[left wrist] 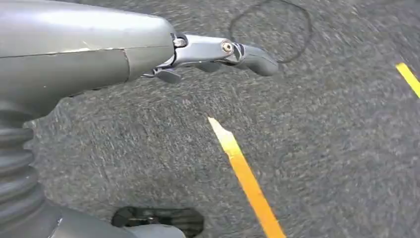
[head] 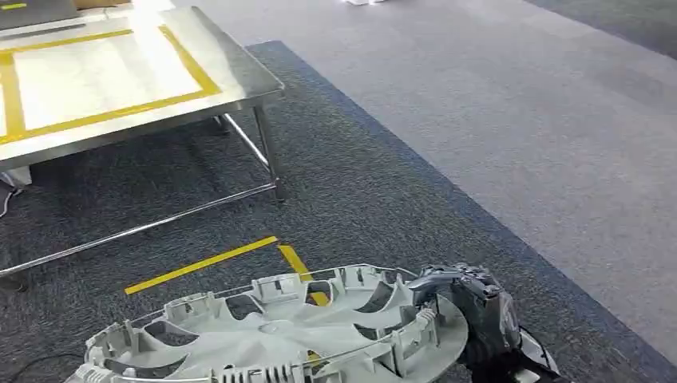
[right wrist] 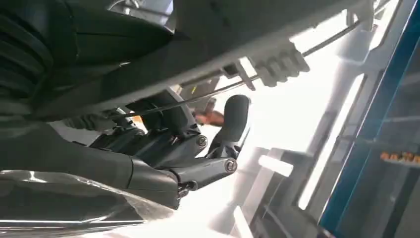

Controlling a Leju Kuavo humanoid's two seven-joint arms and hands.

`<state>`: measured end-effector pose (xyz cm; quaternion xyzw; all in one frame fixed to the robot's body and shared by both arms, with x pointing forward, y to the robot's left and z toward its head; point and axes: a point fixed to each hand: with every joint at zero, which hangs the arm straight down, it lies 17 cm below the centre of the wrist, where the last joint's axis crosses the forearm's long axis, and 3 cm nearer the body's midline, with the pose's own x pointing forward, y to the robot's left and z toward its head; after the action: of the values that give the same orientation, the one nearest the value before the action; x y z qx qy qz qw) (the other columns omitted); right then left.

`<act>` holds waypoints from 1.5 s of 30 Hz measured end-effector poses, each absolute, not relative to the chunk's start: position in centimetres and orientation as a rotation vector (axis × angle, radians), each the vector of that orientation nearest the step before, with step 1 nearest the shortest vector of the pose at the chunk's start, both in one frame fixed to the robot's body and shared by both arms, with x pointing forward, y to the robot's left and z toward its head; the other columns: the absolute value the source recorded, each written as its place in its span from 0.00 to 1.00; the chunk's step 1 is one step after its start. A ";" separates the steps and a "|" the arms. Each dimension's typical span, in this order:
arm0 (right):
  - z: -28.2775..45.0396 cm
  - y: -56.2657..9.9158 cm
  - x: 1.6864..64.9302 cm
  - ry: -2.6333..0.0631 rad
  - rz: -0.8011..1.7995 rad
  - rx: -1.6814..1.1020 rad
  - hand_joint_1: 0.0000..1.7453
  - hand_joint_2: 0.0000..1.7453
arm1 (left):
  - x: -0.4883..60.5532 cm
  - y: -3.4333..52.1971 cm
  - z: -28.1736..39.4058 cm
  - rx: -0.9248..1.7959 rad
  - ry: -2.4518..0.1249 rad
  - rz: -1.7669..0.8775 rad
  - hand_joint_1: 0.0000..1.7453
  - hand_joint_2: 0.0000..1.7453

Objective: Take the parts from the cabinet and place them on the table.

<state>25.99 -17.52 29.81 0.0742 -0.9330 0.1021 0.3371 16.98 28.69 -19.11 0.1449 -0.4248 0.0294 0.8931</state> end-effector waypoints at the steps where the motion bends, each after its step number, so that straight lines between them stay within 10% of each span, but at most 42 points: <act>1: 29.7 -17.5 26.0 -2.429 0.266 0.193 1.00 1.00 | 17.0 28.7 -19.1 0.301 -0.882 0.058 0.00 1.00; 45: 30.1 -16.4 26.0 -2.447 0.308 0.202 1.00 1.00 | 18.5 28.6 -19.2 0.307 -0.902 0.051 0.00 1.00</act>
<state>26.01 -16.38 30.07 0.0770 -0.9344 0.1178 0.3272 18.51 28.62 -19.23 0.1479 -0.4342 0.0244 0.8882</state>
